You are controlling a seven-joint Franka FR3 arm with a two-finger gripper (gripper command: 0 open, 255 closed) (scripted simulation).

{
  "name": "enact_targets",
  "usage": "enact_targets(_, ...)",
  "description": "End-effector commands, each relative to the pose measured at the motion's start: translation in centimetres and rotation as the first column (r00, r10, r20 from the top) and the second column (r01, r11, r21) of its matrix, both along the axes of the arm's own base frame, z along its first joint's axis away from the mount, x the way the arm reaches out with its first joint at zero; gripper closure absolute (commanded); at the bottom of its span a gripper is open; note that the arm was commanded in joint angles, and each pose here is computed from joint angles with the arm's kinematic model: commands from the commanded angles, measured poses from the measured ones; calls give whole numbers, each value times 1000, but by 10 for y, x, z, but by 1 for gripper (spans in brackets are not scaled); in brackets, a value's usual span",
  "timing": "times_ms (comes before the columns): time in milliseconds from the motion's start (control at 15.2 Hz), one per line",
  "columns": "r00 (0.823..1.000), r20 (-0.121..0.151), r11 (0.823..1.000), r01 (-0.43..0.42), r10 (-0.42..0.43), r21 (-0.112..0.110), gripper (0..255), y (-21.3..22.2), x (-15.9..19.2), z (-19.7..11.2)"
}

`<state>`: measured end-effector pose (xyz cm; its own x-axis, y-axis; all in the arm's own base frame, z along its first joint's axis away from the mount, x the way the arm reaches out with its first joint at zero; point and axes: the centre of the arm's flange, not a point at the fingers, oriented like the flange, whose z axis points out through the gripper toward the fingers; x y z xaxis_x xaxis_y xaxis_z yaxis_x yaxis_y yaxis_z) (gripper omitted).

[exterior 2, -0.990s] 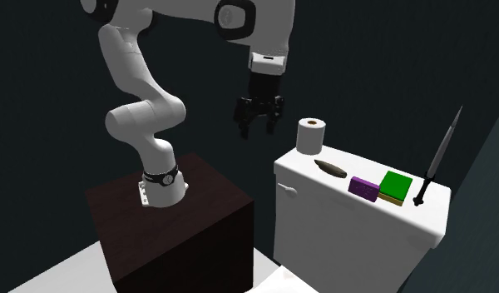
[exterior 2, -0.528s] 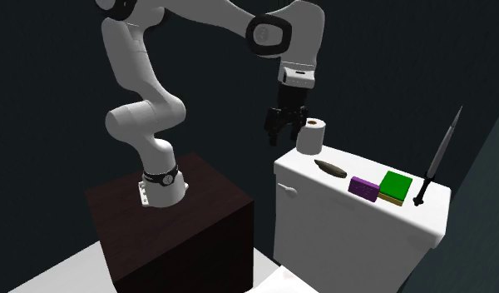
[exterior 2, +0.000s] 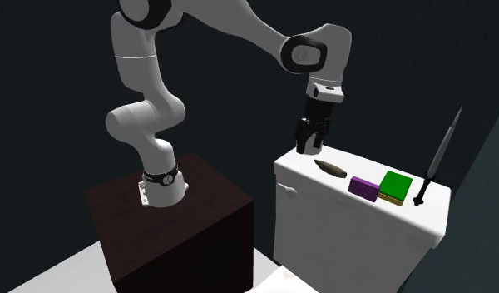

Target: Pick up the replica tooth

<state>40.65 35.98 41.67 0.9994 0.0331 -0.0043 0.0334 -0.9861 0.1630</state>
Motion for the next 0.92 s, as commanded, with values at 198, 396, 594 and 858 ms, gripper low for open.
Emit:
enact_targets(198, 1000, 4, 1000, -5, 5, -6, 0, 60, 19, -28)
enact_targets(396, 1000, 5, 1000, -9, 9, -10, 0, 95, 29, -45)
enact_targets(594, 1000, 6, 1000, -10, 10, -11, 0, 104, 32, -60)
enact_targets(858, 1000, 6, 1000, -10, 10, -11, 0, 104, 32, -81)
